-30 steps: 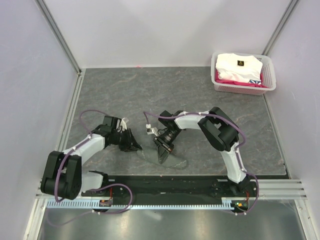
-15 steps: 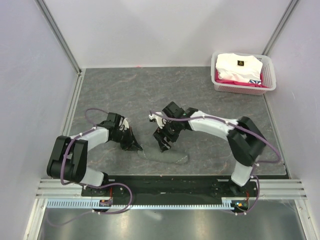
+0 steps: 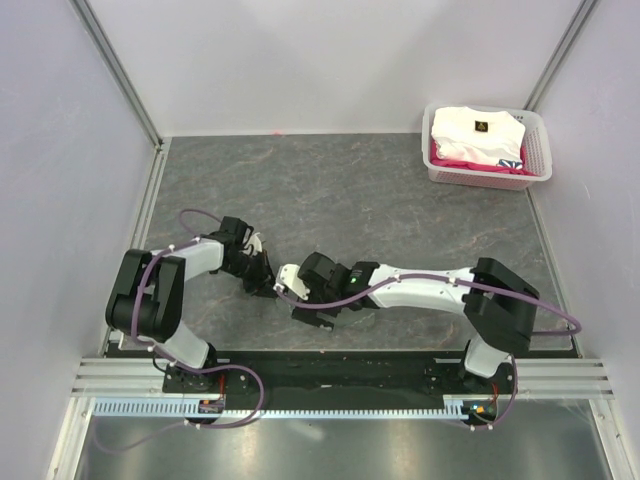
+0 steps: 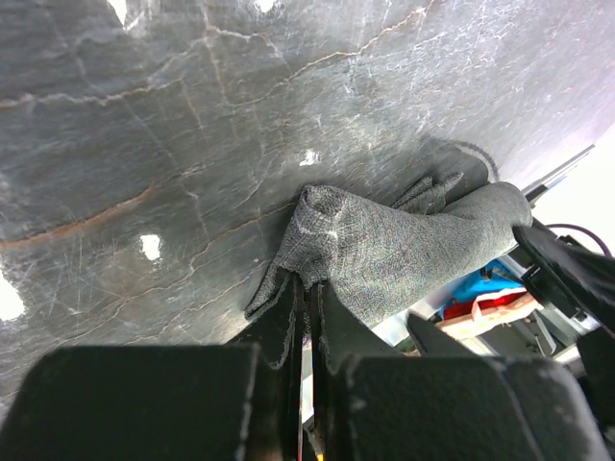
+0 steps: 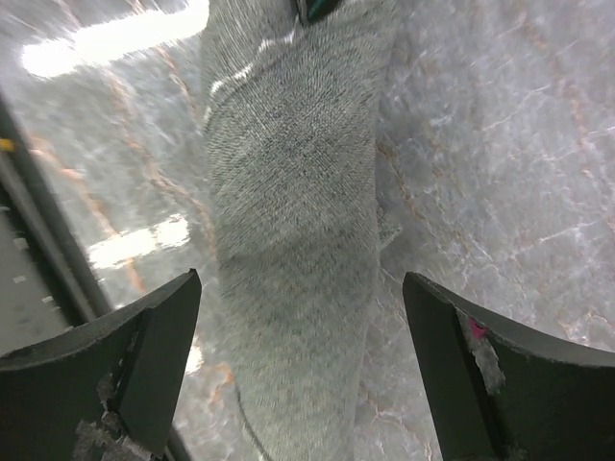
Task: Fold the napkin, place the utensils inside, and roll it up
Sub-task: Roll the napkin with the utensil
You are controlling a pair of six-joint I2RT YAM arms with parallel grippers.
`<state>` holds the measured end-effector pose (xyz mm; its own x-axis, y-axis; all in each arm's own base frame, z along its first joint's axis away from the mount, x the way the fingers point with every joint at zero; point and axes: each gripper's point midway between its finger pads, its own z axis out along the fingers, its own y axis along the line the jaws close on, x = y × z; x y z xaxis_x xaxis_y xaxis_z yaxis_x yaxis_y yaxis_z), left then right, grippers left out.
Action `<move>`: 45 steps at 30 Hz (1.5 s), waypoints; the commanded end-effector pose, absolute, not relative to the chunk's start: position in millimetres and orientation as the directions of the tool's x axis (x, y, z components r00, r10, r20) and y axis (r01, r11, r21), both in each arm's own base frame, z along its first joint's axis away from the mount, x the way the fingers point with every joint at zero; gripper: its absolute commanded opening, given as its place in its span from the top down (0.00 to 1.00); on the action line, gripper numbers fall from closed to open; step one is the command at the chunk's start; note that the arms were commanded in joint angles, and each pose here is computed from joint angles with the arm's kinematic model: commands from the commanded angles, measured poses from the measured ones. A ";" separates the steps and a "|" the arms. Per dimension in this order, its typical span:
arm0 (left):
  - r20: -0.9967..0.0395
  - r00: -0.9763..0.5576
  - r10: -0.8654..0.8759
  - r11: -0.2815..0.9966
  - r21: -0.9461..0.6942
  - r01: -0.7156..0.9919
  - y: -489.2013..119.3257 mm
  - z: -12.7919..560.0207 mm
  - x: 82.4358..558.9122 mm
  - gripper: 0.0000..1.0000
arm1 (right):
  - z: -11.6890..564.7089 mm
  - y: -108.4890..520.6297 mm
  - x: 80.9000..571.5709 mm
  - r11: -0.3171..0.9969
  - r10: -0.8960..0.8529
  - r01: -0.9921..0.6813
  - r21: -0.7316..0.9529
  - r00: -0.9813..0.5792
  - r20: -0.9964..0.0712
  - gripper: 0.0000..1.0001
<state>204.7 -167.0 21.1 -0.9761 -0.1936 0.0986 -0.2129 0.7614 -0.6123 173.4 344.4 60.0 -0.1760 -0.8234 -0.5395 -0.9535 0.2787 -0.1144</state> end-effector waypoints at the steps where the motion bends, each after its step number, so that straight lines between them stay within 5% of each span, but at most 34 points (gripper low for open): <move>1: 0.067 -0.986 -0.154 0.792 -0.588 -0.164 -161.1 14.2 209.9 0.98 | 46.9 349.2 182.8 0.265 -0.850 -0.946 -0.188 -0.137 -0.508 0.05; 8: 0.074 -0.988 -0.138 0.788 -0.596 -0.154 -162.7 14.8 212.1 0.98 | 28.5 345.6 185.2 0.252 -0.882 -0.950 -0.187 -0.146 -0.447 0.13; 12: 0.059 -0.990 -0.128 0.782 -0.608 -0.137 -165.1 18.4 217.0 0.98 | 16.2 339.2 179.3 0.256 -0.889 -0.962 -0.098 -0.194 -0.415 0.37; 15: 0.030 -0.992 -0.123 0.774 -0.622 -0.115 -167.0 27.2 224.0 0.87 | 9.0 330.7 174.5 0.278 -0.888 -0.960 -0.014 -0.252 -0.384 0.49; 19: -0.046 -0.990 -0.136 0.788 -0.611 -0.080 -165.2 43.9 240.6 0.55 | 1.6 327.3 156.7 0.292 -0.871 -0.942 0.163 -0.333 -0.362 0.55; 24: -0.143 -0.980 -0.139 0.810 -0.585 -0.030 -159.6 66.5 256.2 0.42 | -9.9 319.9 150.1 0.350 -0.835 -0.862 0.367 -0.464 -0.296 0.60; 35: -0.155 -0.984 -0.085 0.741 -0.670 0.041 -170.9 64.0 232.8 0.42 | -19.7 328.1 138.6 0.338 -0.787 -0.685 0.645 -0.581 -0.205 0.61; 45: -0.094 -0.992 -0.080 0.713 -0.701 0.009 -173.9 50.4 211.9 0.56 | -26.6 331.4 144.9 0.334 -0.758 -0.573 0.748 -0.635 -0.148 0.62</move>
